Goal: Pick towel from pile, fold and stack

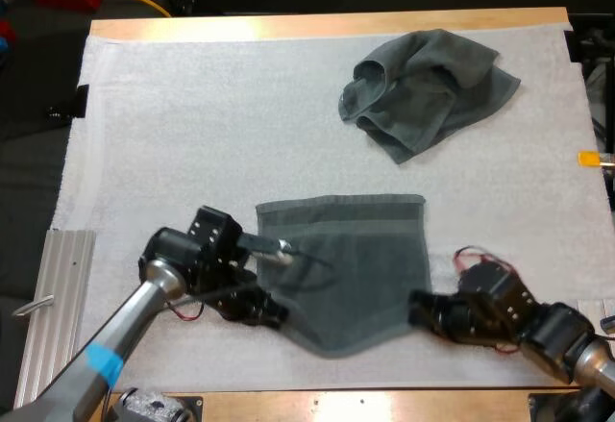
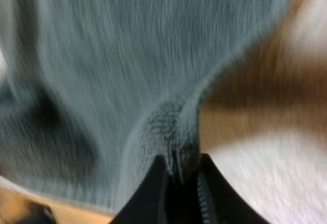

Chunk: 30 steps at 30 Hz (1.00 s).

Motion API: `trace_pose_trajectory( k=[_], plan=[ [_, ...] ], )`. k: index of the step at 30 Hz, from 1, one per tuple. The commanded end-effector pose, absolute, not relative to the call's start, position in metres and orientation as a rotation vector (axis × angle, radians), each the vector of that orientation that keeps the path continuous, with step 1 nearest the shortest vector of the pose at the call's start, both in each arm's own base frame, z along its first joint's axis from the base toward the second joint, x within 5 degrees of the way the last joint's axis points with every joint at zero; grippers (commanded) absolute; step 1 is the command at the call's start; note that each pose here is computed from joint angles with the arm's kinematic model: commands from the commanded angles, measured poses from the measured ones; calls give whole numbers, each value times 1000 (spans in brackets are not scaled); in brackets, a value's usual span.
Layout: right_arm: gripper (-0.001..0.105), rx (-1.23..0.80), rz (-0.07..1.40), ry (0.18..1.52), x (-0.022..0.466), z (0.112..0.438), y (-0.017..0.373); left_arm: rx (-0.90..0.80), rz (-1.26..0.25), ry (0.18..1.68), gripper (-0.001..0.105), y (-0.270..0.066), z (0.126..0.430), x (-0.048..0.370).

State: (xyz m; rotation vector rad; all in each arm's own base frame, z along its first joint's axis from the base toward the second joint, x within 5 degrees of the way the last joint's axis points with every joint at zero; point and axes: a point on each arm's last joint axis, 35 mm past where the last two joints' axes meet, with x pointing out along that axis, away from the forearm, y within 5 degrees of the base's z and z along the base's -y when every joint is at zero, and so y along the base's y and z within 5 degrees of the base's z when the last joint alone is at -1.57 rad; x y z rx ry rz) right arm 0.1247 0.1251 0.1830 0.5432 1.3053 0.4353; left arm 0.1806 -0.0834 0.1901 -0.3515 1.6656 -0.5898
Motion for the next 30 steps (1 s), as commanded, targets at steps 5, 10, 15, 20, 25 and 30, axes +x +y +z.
trace_pose_trajectory(
  k=[5, 10, 15, 20, 25, 30],
  plan=[
    [2, 781, 440, 1260, 163, 181, 109, -550, -595, 1679, 0, -75, 175, 215],
    [2, 907, 460, 1257, 186, 171, 103, -602, -548, 1644, 0, -70, 172, 238],
    [2, 996, 468, 1232, 206, 157, 103, -691, -482, 1538, 0, -61, 171, 258],
    [2, 1022, 456, 1151, 218, 152, 107, -730, -459, 1449, 0, -62, 173, 270],
    [2, 1007, 386, 1073, 222, 153, 105, -675, -400, 1389, 0, -60, 173, 277],
    [2, 995, 335, 1021, 225, 153, 104, -627, -351, 1345, 0, -59, 173, 281]
  ],
)
